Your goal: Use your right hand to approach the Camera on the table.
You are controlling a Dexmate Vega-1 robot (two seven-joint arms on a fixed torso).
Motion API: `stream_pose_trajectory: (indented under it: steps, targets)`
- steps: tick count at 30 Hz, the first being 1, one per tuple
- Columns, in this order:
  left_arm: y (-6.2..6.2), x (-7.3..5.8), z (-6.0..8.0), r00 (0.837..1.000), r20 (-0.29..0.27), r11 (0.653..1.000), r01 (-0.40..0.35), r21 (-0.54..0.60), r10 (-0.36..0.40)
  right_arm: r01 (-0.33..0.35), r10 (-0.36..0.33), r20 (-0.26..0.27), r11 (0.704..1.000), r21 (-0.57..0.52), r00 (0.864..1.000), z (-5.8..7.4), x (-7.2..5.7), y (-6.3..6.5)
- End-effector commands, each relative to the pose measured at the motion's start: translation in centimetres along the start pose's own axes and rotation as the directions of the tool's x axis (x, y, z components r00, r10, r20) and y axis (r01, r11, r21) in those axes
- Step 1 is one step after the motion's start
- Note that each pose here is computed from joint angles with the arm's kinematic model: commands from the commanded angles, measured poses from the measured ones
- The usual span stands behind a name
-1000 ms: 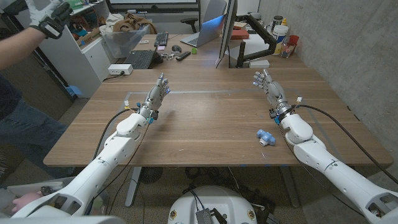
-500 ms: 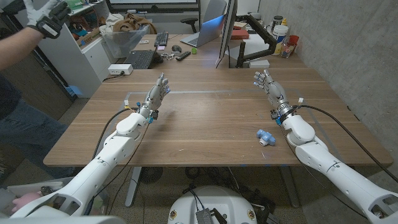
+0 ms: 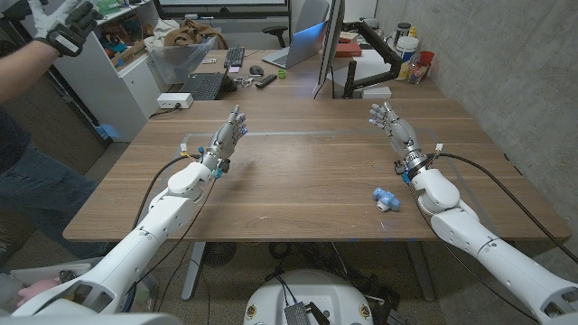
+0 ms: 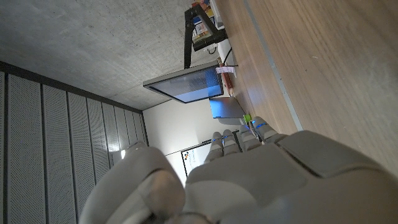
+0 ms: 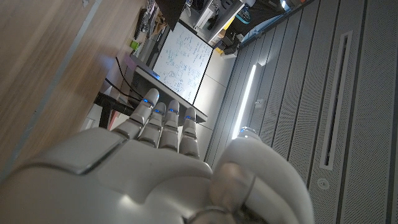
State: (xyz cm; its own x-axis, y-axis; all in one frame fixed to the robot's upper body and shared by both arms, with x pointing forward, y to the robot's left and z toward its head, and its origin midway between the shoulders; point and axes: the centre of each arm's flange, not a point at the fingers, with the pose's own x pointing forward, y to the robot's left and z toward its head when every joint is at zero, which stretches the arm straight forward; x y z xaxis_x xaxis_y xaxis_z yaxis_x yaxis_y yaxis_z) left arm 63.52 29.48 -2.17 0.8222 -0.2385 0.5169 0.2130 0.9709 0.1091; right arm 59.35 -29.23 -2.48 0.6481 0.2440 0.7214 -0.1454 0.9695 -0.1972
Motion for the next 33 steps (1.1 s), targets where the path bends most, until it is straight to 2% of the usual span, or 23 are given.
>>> stream_pose_trajectory:
  steps: [1,16,33]
  targets:
    - [0.0,0.0,0.1,1.000,-0.008,1.000,0.006,0.007,-0.006,0.005,-0.004,0.017,0.999,-0.039,1.000,0.6,-0.9,0.1]
    - [-0.1,0.3,-0.1,1.000,-0.003,1.000,0.010,0.002,-0.010,0.008,-0.005,0.048,0.998,-0.064,0.999,0.8,-1.4,0.4]
    - [0.3,0.3,0.2,1.000,-0.001,1.000,0.006,0.007,-0.006,-0.008,0.016,0.083,0.996,-0.088,0.996,1.3,-1.2,1.1]
